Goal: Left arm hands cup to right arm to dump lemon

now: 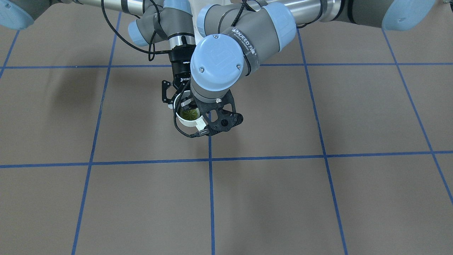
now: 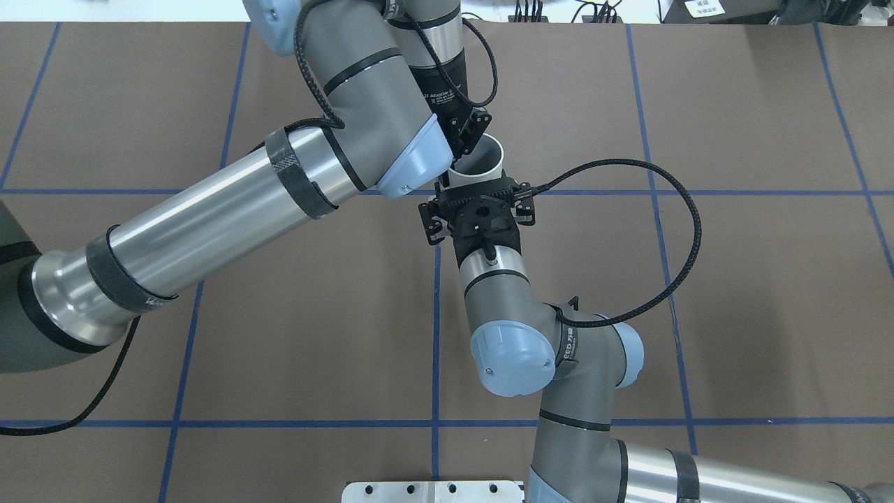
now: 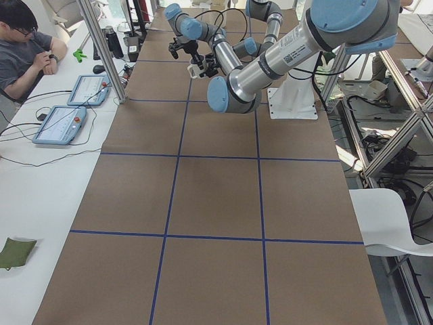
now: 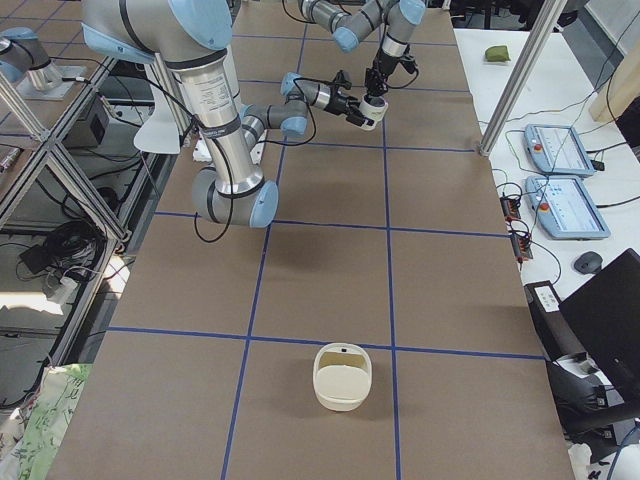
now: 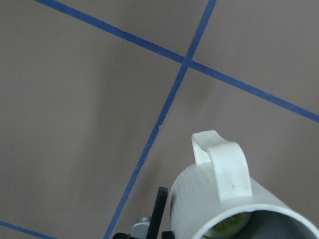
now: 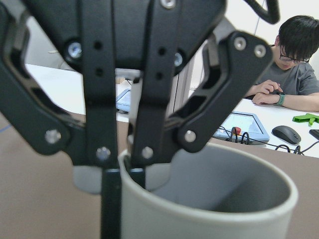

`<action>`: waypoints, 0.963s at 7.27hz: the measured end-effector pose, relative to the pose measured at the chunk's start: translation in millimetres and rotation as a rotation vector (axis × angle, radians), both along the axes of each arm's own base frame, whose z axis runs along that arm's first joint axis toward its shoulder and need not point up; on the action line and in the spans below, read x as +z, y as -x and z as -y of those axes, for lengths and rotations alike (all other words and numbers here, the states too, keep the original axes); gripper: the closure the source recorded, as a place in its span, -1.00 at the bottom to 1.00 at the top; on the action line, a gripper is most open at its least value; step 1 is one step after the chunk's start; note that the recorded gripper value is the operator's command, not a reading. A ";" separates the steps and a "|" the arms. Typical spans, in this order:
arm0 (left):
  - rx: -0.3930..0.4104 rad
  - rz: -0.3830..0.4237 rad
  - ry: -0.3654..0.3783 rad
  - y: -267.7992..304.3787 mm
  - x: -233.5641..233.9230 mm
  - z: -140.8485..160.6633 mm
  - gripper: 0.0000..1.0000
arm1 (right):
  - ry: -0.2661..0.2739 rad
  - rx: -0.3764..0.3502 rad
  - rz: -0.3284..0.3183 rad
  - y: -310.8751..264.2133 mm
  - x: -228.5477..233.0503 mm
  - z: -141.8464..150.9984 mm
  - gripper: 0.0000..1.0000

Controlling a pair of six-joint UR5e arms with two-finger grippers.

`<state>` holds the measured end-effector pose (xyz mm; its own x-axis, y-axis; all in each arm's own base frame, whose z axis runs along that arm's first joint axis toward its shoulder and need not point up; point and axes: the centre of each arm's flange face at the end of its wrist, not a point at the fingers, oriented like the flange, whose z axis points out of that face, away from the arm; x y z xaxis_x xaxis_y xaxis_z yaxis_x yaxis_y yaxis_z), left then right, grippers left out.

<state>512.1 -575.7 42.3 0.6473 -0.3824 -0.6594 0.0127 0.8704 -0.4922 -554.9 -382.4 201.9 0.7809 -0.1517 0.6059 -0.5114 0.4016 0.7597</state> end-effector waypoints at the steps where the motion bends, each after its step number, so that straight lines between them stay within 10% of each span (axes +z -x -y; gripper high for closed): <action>1: 0.001 0.001 0.001 -0.1 1.5 0.1 -0.14 | 0.002 0.000 0.006 -0.3 -0.6 0.0 1.00; 2: 0.003 -0.003 -0.004 0.2 1.1 -0.2 -0.99 | 0.002 -0.001 0.008 -0.5 -1.4 0.1 1.00; 7: -0.031 -0.044 -0.068 32.1 -21.7 0.6 -1.00 | 0.003 -0.001 0.000 -4.2 1.4 4.4 1.00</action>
<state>480.0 -576.3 20.6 0.6056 -0.3552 -0.7121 0.0202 0.9014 -0.4325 -550.7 -386.8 203.3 0.7809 -0.1506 0.6062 -0.5106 0.4049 0.7585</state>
